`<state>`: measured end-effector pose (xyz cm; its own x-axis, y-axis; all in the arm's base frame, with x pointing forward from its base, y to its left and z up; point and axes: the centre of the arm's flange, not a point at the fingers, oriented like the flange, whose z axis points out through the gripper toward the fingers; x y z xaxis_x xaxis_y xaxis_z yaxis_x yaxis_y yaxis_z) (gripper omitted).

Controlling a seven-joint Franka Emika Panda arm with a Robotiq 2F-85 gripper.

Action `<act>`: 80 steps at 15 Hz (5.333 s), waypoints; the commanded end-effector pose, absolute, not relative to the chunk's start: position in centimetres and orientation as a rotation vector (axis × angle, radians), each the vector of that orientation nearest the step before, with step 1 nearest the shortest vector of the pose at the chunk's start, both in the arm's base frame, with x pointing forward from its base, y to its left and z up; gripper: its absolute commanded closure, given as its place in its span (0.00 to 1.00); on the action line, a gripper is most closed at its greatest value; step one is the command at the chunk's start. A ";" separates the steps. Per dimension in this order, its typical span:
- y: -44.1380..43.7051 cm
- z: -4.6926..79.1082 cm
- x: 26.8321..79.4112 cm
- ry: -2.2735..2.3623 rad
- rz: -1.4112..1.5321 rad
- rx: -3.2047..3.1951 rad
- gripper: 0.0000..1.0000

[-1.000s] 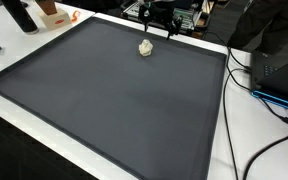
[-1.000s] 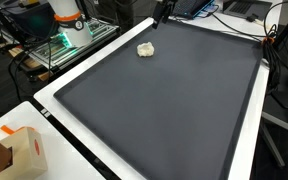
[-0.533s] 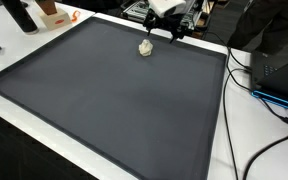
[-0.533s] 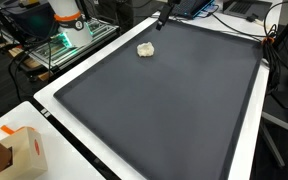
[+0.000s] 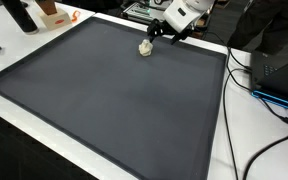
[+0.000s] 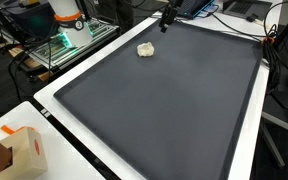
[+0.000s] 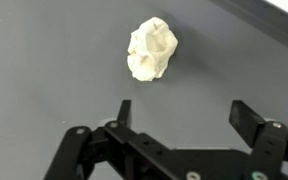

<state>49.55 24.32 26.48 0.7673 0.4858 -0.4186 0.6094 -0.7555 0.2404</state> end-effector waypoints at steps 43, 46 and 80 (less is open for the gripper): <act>12.4 25.3 54.1 0.185 -0.460 3.062 0.00; 9.3 25.5 53.7 -0.049 -0.462 3.113 0.00; -4.3 23.7 41.0 -2.299 -0.251 2.647 0.00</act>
<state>42.43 -4.59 23.68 0.1615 -0.9257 -0.3420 -0.9783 -0.1045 -0.1791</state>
